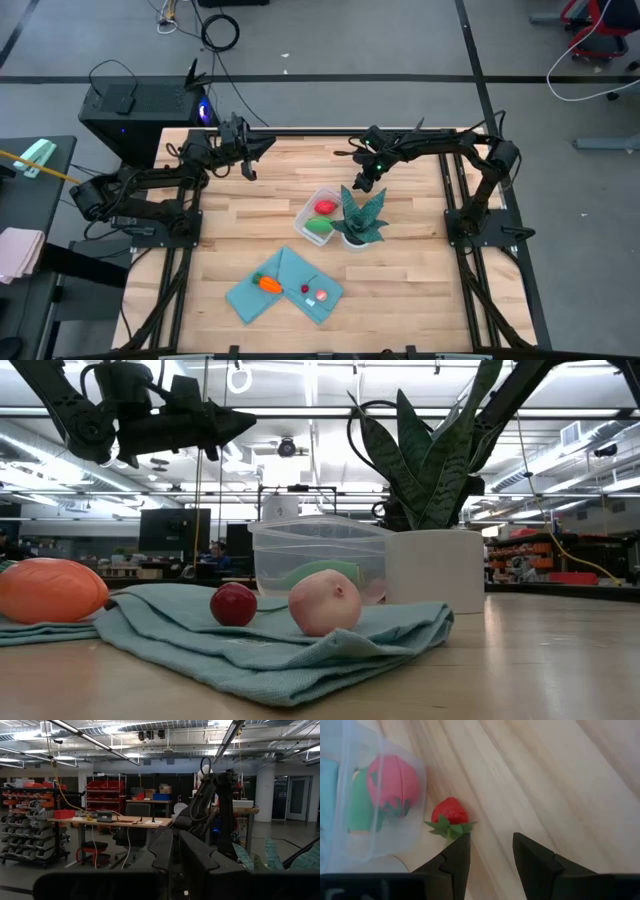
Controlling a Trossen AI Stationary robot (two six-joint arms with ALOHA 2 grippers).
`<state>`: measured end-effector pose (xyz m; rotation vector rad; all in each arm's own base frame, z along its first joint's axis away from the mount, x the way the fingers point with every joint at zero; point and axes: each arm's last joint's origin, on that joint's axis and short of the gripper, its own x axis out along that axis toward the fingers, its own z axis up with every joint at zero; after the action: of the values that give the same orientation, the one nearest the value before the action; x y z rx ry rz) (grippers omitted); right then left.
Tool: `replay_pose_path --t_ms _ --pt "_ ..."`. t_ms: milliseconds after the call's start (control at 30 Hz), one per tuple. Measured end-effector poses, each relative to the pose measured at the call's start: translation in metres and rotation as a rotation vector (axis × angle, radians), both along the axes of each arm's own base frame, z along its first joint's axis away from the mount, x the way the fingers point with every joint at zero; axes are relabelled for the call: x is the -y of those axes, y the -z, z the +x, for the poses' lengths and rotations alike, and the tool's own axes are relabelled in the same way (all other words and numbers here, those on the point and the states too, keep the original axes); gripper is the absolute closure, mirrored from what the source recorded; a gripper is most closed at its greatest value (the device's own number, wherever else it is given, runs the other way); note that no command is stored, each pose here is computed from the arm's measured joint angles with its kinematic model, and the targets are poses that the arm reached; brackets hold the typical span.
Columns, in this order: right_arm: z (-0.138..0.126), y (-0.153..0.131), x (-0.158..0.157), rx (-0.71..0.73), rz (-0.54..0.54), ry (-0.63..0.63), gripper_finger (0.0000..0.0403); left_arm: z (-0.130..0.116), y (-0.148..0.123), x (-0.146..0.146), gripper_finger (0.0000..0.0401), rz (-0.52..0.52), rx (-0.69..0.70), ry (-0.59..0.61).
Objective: Pick and placing Produce into tupperware
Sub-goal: Put the strawberry into the container
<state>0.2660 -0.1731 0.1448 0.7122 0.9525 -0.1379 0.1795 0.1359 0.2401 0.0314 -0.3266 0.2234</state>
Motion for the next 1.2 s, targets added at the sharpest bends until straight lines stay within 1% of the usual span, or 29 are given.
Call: replay_pose_path --t_ms 300,533,900,1200 --pt "-0.001 0.001 -0.001 -0.013 -0.003 -0.007 0.0217 0.000 0.000 0.000 0.0368 0.001 -0.001 0.000" --pt "-0.001 0.001 -0.002 -0.015 -0.012 -0.023 0.0220 0.000 0.000 0.000 0.0360 0.001 -0.001 0.000" --pt "0.005 0.001 -0.011 -0.034 -0.035 -0.044 0.0218 0.000 0.000 0.000 0.0371 0.001 -0.001 0.000" --pt "0.006 0.002 -0.013 -0.043 -0.042 -0.043 0.0218 0.000 0.000 0.000 0.0361 0.001 -0.001 0.000"
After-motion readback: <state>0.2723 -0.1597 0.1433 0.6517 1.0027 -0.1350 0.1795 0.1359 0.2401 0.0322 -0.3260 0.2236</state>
